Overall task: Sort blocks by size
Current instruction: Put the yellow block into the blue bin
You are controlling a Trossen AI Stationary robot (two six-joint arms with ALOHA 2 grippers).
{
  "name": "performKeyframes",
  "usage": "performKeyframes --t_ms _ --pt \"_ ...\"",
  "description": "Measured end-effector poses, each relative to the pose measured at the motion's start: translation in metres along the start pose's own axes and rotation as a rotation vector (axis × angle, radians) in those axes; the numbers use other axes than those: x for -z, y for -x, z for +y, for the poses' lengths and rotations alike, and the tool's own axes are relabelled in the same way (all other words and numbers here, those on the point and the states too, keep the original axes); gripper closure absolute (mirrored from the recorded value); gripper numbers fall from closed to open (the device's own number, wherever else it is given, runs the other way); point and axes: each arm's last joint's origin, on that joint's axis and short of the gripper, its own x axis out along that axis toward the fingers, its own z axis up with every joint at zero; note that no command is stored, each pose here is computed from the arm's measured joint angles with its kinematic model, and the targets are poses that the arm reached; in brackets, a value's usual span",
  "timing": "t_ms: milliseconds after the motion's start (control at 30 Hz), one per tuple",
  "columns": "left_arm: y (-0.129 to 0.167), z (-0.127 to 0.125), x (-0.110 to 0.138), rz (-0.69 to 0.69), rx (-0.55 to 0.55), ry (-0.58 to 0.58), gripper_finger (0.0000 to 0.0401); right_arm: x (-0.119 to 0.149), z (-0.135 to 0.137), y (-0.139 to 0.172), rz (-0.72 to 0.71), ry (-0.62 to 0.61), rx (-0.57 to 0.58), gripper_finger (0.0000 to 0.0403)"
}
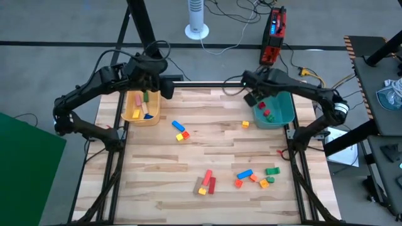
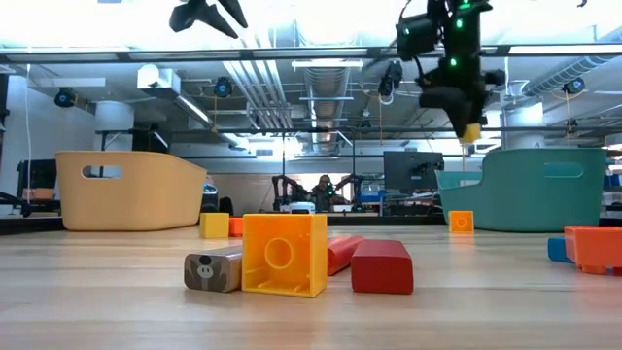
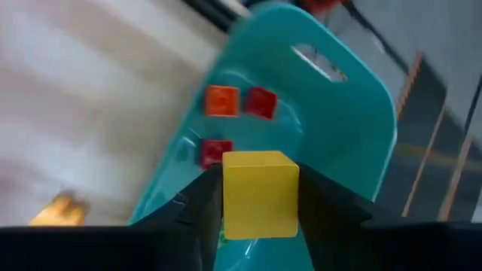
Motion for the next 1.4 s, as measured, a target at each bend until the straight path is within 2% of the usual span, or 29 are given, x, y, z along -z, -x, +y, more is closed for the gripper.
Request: performKeyframes --t_ms 67,133,267,367,500,767,867,933,1133,1400 --pt "0.001 -0.004 0.002 0.006 0.015 0.013 0.0281 -0.003 -0.01 -0.007 0.024 -0.086 0.013 0.0242" --pt "0.002 -0.008 0.005 0.014 0.03 0.024 0.0281 -0.004 -0.016 -0.011 0.045 -0.12 0.01 0.0222" --pt "0.001 -0.02 0.014 0.049 0.059 0.029 0.0281 -0.006 -0.023 -0.014 0.061 -0.121 0.011 0.0186" --pt "-0.001 -0.032 0.026 0.11 0.075 0.017 0.0281 -0.004 -0.027 -0.005 0.04 -0.133 -0.034 0.0166" --pt "0.0 -0.05 0.047 0.211 0.087 -0.004 0.0281 0.001 -0.03 0.015 -0.032 -0.163 -0.19 0.0148" --pt "-0.019 -0.086 0.085 0.354 0.078 -0.065 0.0281 0.014 -0.037 0.07 -0.353 -0.195 -0.535 0.0143" --pt "-0.031 -0.093 0.098 0.419 0.015 -0.066 0.0281 0.019 -0.038 0.089 -0.427 -0.212 -0.681 0.0152" --pt "-0.042 -0.094 0.107 0.475 -0.052 -0.065 0.0279 0.024 -0.037 0.096 -0.436 -0.214 -0.738 0.016" --pt "-0.077 -0.093 0.128 0.64 -0.232 -0.09 0.0247 0.034 -0.031 0.097 -0.409 -0.152 -0.733 0.0184" --pt "-0.128 -0.096 0.152 0.837 -0.251 -0.208 0.0184 0.024 -0.015 0.082 -0.369 -0.125 -0.673 0.0181"
